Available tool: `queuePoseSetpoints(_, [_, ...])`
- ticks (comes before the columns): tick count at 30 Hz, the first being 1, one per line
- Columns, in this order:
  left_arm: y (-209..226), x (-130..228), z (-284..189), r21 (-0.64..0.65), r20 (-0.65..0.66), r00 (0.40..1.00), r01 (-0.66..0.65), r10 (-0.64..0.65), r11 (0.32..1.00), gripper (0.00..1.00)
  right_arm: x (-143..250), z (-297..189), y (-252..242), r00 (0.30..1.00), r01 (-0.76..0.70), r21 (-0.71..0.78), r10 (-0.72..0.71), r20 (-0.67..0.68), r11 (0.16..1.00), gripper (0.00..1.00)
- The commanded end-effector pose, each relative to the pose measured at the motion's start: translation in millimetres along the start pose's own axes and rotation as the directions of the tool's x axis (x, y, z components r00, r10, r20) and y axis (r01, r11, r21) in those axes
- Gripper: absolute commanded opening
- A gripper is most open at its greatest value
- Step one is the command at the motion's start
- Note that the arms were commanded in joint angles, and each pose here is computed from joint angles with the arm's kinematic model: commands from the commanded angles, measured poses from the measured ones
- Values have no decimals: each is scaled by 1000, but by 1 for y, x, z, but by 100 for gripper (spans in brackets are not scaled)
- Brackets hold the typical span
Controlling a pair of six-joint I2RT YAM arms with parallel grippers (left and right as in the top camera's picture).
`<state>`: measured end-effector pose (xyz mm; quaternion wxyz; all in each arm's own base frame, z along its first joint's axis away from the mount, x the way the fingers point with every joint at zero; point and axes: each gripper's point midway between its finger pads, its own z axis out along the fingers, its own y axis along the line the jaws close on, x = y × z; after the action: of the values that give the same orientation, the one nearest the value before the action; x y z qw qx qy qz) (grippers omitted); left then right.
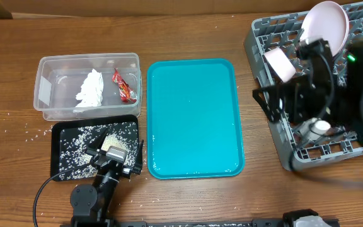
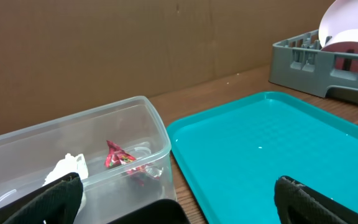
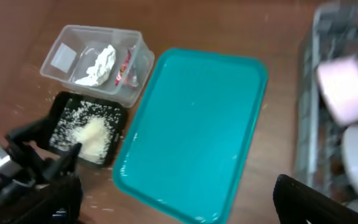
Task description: Sort waste into correct bins and load items into the dishwasher
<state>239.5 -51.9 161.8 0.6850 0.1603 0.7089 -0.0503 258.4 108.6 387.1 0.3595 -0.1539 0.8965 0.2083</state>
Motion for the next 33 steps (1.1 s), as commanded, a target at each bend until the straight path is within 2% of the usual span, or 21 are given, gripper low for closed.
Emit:
queuePoseSetpoints(1, [0, -1, 0, 3, 9, 1000, -16, 16, 1000, 100, -9, -33, 1, 968, 193, 96, -206, 146, 976, 100])
queuePoseSetpoints(5, [0, -1, 0, 3, 9, 1000, -16, 16, 1000, 100, -15, -51, 3, 901, 243, 174, -288, 325, 954, 100])
queuePoseSetpoints(9, [0, -1, 0, 3, 9, 1000, -16, 16, 1000, 100, 8, -40, -4, 862, 251, 211, -317, 396, 945, 100])
queuePoseSetpoints(16, [0, -1, -1, 3, 9, 1000, -17, 16, 1000, 100, 70, 6, -32, 858, 57, 158, -129, 498, 986, 100])
queuePoseSetpoints(20, [0, -1, 0, 3, 9, 1000, -16, 16, 1000, 100, 98, 27, -48, 825, -29, 135, -52, 563, 990, 100])
queuePoseSetpoints(26, [0, -1, 0, 3, 9, 1000, -16, 16, 1000, 100, 131, 49, -65, 741, -32, 149, -76, 667, 988, 100])
queuePoseSetpoints(33, [0, -1, 0, 3, 9, 1000, -16, 16, 1000, 100, 152, 72, -75, 706, -16, 154, -97, 701, 988, 100])
